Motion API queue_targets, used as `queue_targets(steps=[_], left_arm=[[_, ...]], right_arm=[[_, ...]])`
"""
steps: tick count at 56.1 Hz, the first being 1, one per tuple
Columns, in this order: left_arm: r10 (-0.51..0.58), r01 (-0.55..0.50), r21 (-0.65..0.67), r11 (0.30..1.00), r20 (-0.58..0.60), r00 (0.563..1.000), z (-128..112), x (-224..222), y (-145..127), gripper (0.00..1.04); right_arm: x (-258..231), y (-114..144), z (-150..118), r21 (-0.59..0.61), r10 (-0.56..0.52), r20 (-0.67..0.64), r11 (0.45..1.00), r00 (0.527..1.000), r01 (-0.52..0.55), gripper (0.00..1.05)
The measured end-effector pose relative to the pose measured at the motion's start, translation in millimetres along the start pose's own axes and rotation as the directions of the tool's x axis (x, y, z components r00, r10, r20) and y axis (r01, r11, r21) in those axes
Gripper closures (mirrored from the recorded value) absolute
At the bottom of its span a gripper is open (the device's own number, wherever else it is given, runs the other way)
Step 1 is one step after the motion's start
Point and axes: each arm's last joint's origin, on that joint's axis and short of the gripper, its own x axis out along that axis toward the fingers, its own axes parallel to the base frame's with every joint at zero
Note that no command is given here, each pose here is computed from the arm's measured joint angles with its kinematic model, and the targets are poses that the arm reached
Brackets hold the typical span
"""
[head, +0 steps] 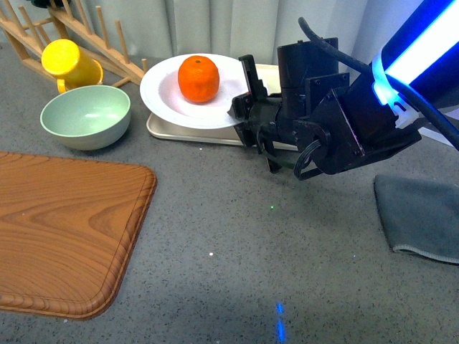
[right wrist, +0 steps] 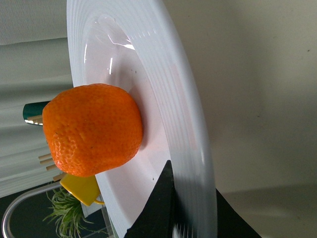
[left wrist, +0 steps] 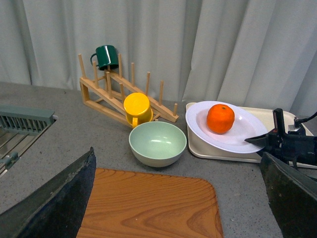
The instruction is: Place orange and plate with both arms
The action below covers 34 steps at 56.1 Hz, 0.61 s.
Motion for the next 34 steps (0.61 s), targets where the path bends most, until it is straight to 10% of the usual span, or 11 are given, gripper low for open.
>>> queue_targets(steps=[5, 34], left_arm=[[0.000, 0.000, 0.000, 1.000, 0.000, 1.000, 0, 0, 0, 0.07], [0.000, 0.000, 0.000, 1.000, 0.000, 1.000, 0, 0, 0, 0.07]], right_arm=[[1, 1, 1, 0.000, -0.013, 0.006, 1.000, 1.000, 0.013, 1.00], [-20, 8, 0, -0.141, -0.007, 0.049, 0.990, 0.999, 0.014, 0.14]])
